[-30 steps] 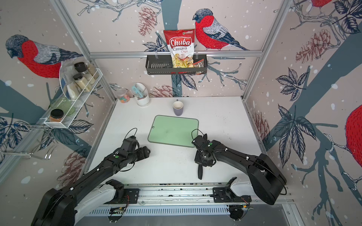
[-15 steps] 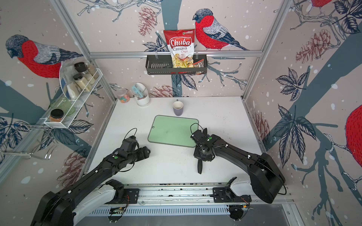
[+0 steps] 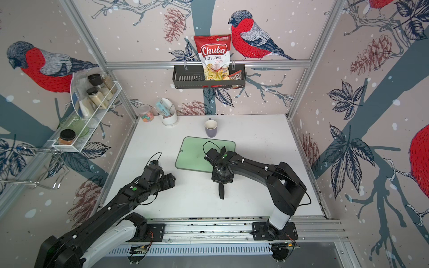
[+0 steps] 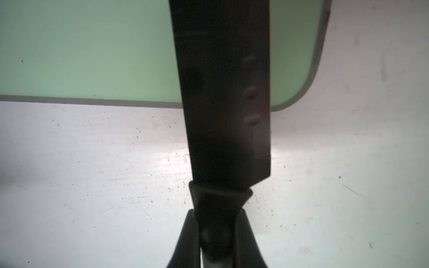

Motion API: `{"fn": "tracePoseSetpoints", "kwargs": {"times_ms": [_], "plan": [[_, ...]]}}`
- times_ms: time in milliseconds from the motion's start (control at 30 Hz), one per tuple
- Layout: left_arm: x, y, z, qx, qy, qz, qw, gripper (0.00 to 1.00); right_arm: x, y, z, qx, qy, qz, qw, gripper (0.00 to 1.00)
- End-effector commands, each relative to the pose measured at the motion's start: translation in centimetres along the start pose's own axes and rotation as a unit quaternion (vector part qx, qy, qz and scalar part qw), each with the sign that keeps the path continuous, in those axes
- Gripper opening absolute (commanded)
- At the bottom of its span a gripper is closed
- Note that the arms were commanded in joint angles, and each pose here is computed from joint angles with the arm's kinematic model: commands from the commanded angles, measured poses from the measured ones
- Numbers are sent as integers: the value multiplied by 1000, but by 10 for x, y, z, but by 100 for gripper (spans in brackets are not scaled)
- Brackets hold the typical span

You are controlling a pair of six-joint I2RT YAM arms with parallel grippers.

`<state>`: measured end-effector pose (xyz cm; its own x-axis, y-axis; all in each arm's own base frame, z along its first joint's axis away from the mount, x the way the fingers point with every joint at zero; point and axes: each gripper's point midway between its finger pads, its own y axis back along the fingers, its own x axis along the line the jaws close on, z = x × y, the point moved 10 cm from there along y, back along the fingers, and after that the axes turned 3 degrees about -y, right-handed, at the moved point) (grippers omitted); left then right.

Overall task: Align the knife with the edge of the cutting board
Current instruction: Place the knife at the edge of the cutting board.

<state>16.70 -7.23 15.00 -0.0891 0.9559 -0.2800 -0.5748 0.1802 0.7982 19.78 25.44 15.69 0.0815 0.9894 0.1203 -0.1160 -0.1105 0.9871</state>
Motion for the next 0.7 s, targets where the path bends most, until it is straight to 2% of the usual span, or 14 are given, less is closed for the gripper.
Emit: {"fn": "tracePoseSetpoints", "kwargs": {"times_ms": [0,367,667], "plan": [[3,1,-1,-2,-8,13,1000,85,1,-9,3,-3,-12,-21,1000,0],[2,-2,-2,8,-10,13,1000,85,-13,-28,8,3,-73,-13,997,0],[1,-2,-1,7,-9,13,1000,85,-15,-28,16,3,-69,-20,997,0]]}}
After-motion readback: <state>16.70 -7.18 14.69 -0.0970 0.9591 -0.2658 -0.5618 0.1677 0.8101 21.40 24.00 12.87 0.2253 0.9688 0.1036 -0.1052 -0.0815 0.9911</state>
